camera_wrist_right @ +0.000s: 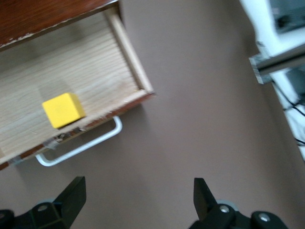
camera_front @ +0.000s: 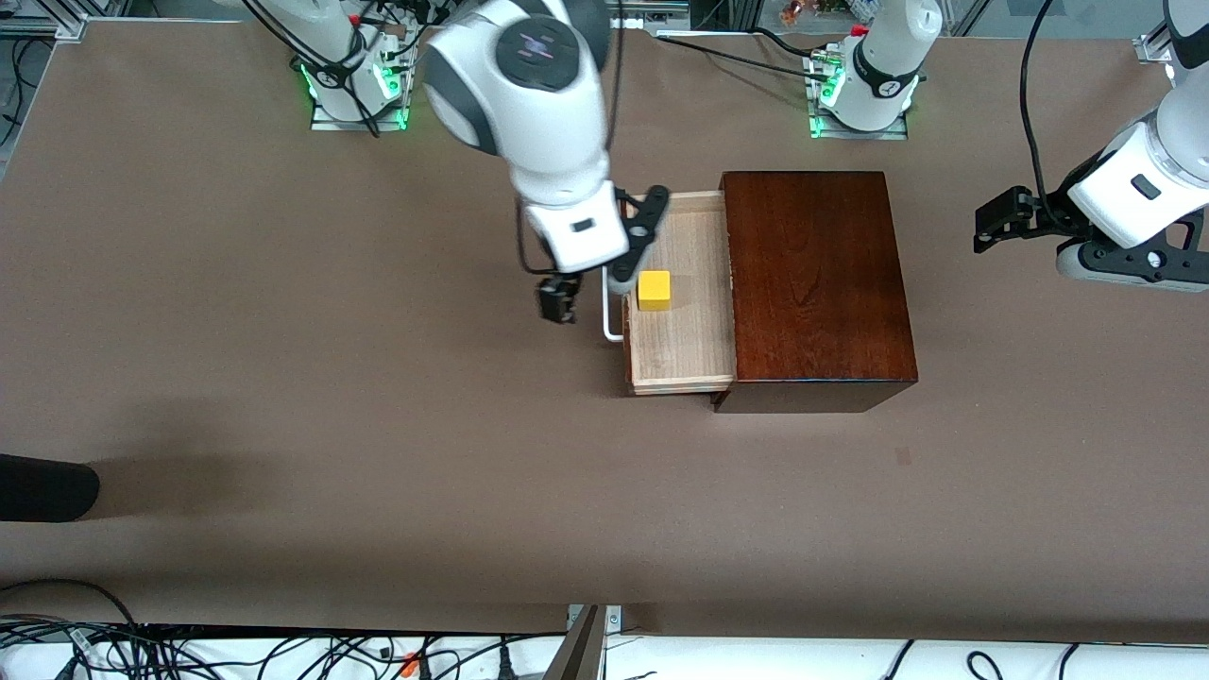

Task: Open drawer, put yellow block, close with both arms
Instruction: 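Raise the right gripper away from the drawer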

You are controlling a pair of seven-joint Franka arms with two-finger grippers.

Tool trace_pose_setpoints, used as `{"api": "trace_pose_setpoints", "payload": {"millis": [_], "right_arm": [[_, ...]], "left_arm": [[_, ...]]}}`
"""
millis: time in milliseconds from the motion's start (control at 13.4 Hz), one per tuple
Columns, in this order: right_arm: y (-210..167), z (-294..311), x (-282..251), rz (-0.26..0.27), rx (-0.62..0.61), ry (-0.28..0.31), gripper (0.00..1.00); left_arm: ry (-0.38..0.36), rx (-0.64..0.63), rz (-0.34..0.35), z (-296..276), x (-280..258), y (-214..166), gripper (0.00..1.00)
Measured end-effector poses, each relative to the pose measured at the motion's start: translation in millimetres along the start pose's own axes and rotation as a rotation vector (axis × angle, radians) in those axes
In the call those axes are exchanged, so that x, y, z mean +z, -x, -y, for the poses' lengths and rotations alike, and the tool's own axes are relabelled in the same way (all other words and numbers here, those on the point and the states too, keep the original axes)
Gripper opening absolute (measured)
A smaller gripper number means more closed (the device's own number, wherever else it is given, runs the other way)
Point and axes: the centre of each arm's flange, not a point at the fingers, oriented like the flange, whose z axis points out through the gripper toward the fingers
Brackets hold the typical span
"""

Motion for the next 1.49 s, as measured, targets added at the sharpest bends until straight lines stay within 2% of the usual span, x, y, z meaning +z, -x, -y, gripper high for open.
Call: {"api": "trace_pose_setpoints", "payload": {"millis": [149, 446, 595, 744, 1041, 1264, 1488], "right_arm": [[35.3, -49.1, -35.6, -0.037, 0.107, -0.051, 1.0], [123.2, -122.2, -98.2, 0.009, 0.28, -0.085, 1.0], [165.5, -140.4, -127.6, -0.007, 0.366, -0.132, 1.0], [219.7, -156.3, -144.7, -0.006, 0.457, -0.148, 1.0], [318.3, -160.5, -166.0, 0.023, 0.71, -0.165, 1.0], [350.1, -158.9, -160.6, 0.106, 0.838, -0.113, 1.0], [361.4, -167.0, -133.8, 0.183, 0.886, -0.089, 1.0]], "left_arm": [[0.0, 0.001, 0.0, -0.3, -0.1, 0.0, 1.0], [-0.001, 0.02, -0.011, -11.3, -5.1, 0.6, 1.0], [0.0, 0.075, -0.009, -42.1, -2.4, 0.3, 1.0], [0.002, 0.161, -0.004, -90.6, 6.3, -0.5, 1.0], [0.041, 0.295, -0.066, -168.9, -12.2, 7.4, 1.0], [0.05, 0.408, -0.082, -231.8, -15.5, 26.1, 1.0], [0.057, 0.545, -0.076, -307.8, -2.1, 53.9, 1.0]]}}
